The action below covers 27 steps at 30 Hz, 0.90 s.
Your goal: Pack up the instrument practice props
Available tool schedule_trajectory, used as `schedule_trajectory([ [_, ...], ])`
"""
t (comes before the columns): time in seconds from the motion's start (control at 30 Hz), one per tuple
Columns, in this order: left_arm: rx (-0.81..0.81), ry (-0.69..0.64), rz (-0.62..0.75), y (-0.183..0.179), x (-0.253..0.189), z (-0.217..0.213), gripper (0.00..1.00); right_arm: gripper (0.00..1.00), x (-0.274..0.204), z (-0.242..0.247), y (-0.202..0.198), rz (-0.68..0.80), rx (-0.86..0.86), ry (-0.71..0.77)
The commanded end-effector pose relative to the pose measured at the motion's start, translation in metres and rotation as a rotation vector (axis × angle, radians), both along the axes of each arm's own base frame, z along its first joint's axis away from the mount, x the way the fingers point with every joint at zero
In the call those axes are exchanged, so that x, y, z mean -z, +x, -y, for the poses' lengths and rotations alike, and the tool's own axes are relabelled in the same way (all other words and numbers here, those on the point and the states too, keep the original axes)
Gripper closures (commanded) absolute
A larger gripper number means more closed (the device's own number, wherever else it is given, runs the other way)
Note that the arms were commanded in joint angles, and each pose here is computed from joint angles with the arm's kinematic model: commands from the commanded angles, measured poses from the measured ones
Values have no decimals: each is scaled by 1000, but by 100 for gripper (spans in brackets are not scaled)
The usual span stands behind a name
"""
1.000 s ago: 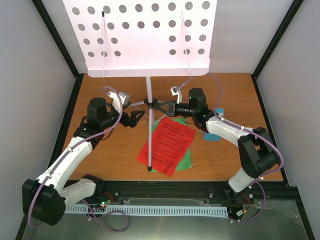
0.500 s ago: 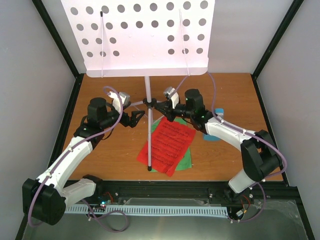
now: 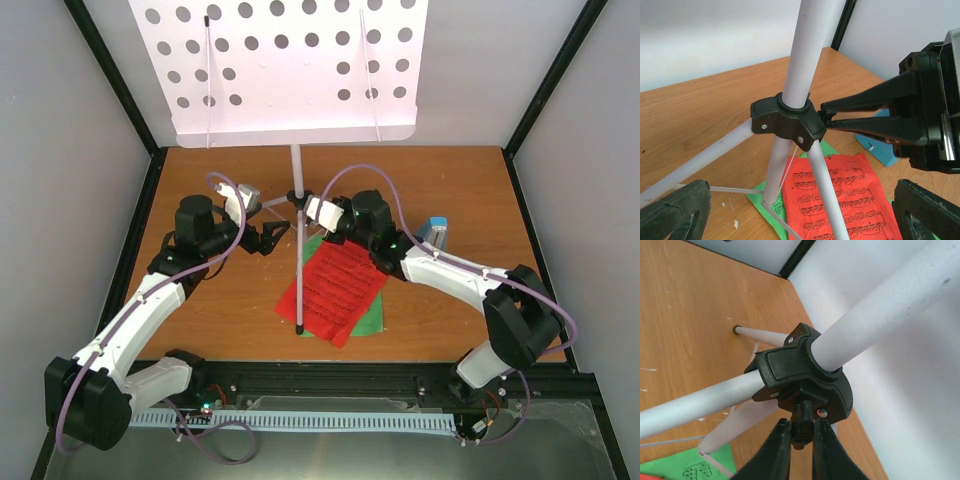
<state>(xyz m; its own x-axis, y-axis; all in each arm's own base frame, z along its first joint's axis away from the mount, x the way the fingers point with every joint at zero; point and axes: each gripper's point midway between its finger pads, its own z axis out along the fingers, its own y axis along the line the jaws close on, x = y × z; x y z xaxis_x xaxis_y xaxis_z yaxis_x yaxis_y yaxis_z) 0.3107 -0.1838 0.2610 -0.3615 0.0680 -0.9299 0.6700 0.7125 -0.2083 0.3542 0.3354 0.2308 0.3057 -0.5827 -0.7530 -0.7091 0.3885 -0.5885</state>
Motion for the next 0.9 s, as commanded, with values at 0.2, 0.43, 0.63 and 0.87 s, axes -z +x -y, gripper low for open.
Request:
schedule_trajectory([
  [0.2,-2,11,46,3,-5,-1,0,40,-17,28,-15,-52,97,139],
  [0.43,-37,28,28,9,1,-5,1,26,-19,44,-22,-462,260,555],
  [0.63,-70,42,31,13,1,-10,1,25,-21,30,-22,-843,285,821],
  [0.87,-77,39,32,13,0,-11,0,29,-38,16,-13,-1198,308,1155],
])
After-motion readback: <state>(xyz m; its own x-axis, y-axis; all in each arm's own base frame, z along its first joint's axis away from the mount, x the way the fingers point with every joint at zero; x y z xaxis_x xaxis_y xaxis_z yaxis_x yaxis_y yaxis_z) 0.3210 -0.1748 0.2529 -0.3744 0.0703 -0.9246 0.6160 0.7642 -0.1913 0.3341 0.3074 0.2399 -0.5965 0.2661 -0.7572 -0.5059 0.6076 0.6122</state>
